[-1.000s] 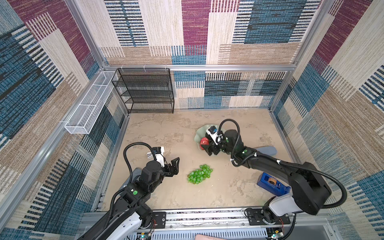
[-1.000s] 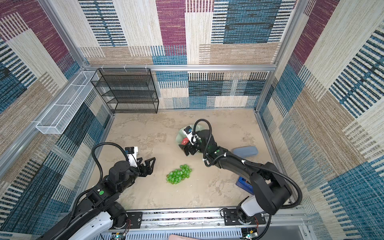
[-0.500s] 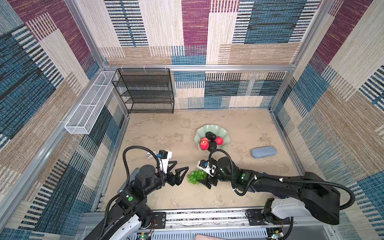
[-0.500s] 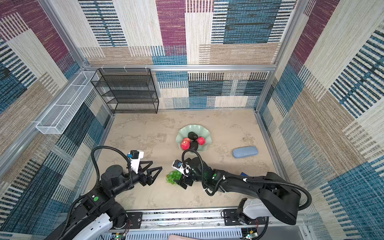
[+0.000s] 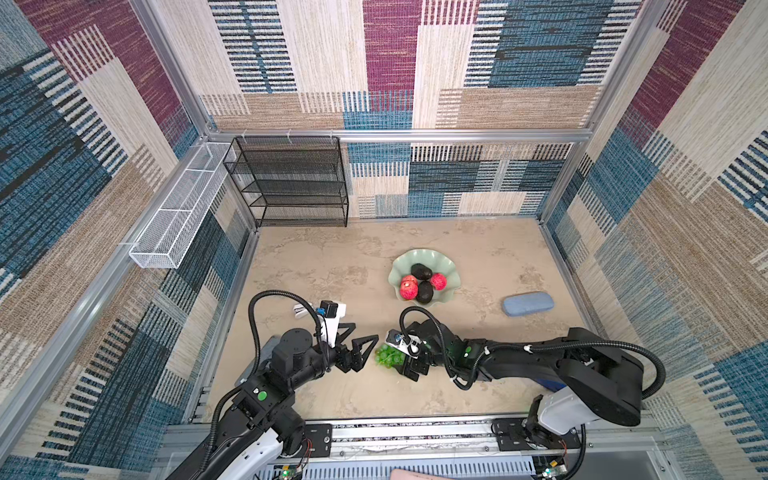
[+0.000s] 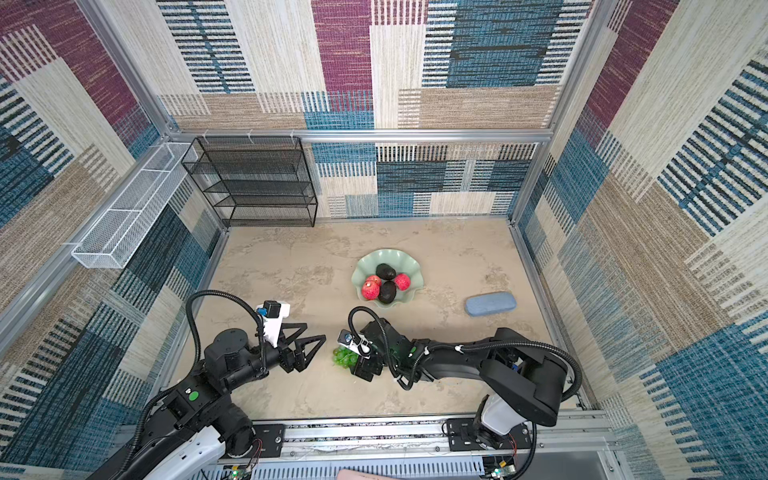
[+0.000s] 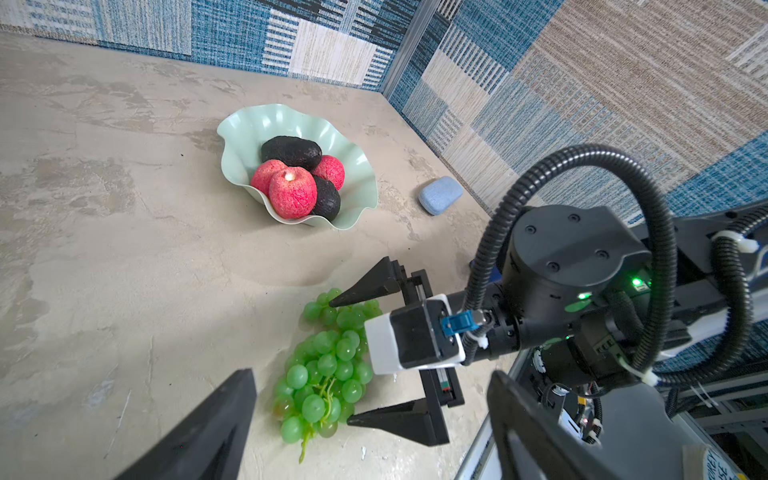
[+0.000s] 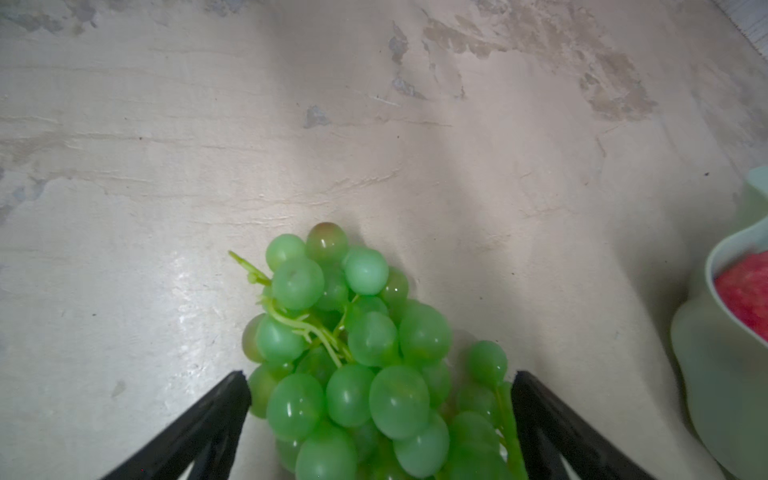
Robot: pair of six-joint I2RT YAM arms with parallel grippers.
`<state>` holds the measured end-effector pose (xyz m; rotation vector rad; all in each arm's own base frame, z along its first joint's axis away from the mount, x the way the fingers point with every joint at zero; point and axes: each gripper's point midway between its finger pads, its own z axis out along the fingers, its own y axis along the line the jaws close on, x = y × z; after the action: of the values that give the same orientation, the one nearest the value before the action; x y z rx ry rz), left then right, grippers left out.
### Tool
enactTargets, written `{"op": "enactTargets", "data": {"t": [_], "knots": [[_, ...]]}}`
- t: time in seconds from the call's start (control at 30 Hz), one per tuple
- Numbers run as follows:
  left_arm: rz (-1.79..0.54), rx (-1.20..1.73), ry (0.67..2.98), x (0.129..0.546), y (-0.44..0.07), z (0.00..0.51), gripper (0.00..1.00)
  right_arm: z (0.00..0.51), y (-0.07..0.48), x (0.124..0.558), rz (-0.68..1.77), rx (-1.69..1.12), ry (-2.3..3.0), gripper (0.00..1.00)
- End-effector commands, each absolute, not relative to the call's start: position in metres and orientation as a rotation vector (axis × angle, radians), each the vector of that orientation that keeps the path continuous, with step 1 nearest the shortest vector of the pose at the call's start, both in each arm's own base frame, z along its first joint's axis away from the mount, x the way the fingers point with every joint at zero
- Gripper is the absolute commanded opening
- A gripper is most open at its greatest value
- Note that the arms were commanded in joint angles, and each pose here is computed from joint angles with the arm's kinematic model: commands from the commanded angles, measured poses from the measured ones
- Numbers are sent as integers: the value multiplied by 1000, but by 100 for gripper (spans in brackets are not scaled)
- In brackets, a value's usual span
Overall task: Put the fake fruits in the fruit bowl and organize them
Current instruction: 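Reach the right gripper to the green grapes and grasp them, then lift the grapes with the right gripper and lay them in the bowl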
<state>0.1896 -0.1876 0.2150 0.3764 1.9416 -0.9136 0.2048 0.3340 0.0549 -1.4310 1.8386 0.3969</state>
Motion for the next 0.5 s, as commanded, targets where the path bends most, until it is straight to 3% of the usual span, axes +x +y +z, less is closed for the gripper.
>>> {"op": "enactTargets", "data": {"t": [0.0,0.17,0.3,0.47], "knots": [[-908,388,1893,192,-188,228,91,55,342,213,380,-1432,1803,100],[-890,379,1895,193,-185,228,91,44,348,220,369,-1436,1835,96],[-870,367,1894,195,-183,233,91,34,354,225,394,-1424,1884,73],[-864,376,1878,195,-182,239,91,40,358,229,526,-1347,1936,54]]}}
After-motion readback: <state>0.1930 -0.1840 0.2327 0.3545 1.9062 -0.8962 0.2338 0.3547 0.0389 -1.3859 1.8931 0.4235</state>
